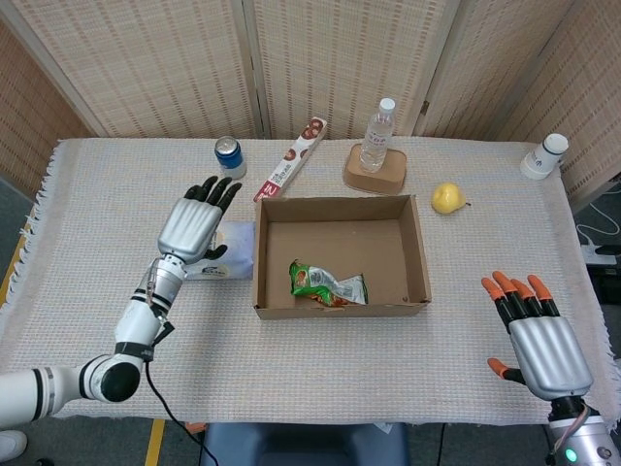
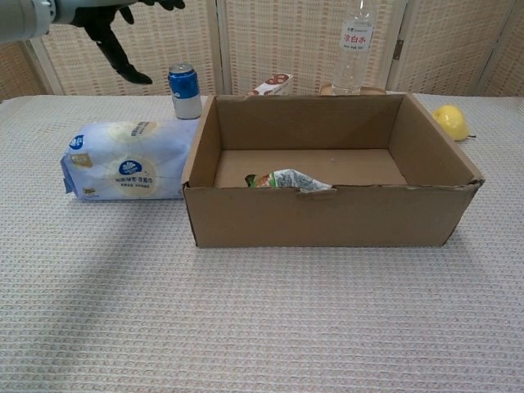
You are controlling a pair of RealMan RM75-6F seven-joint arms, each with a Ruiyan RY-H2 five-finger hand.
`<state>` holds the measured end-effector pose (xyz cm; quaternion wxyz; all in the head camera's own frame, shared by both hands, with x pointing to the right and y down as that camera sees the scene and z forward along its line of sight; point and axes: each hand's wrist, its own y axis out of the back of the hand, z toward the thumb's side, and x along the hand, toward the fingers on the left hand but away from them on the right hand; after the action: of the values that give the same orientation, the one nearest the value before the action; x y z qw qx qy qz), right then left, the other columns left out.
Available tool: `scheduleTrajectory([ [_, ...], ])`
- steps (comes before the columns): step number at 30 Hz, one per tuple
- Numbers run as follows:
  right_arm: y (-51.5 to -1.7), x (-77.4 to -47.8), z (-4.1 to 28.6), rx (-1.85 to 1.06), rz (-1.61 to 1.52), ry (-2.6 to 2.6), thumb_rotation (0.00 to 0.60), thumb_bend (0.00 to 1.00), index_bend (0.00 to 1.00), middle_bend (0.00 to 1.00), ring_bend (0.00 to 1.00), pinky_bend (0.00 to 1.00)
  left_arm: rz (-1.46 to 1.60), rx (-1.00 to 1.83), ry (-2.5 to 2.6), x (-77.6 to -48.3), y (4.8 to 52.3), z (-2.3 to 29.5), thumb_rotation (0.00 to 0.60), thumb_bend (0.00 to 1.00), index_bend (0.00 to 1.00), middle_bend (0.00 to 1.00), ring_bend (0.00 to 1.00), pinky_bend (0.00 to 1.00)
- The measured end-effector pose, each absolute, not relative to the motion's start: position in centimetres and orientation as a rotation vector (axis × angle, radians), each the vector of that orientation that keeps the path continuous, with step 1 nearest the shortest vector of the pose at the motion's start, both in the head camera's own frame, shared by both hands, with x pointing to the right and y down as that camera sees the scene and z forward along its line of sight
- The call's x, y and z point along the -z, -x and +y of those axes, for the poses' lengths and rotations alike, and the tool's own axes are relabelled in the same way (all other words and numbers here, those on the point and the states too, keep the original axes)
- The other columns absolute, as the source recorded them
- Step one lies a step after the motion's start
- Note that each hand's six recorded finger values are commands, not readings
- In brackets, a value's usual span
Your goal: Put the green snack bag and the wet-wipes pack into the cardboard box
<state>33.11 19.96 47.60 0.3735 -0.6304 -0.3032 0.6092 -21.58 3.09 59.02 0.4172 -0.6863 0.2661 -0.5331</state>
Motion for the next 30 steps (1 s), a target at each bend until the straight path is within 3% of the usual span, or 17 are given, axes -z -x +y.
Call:
scheduleTrajectory([
  [10, -33.1, -48.1, 20.0, -1.58, -0.768, 1.609, 0.6, 0.02, 0.06, 0.03, 0.0, 0.0, 0.497, 1.462, 1.877, -62.3, 24.4, 6.0, 0.6, 0.2, 0.0, 0.0, 0.0, 0.14],
  [30, -33.9, -49.0, 19.6, -1.654, -0.756, 1.587, 0.6, 0.02, 0.06, 0.03, 0.0, 0.0, 0.45, 1.596, 1.775, -69.2, 27.4, 4.3, 0.6, 0.2, 0.0, 0.0, 0.0, 0.08],
])
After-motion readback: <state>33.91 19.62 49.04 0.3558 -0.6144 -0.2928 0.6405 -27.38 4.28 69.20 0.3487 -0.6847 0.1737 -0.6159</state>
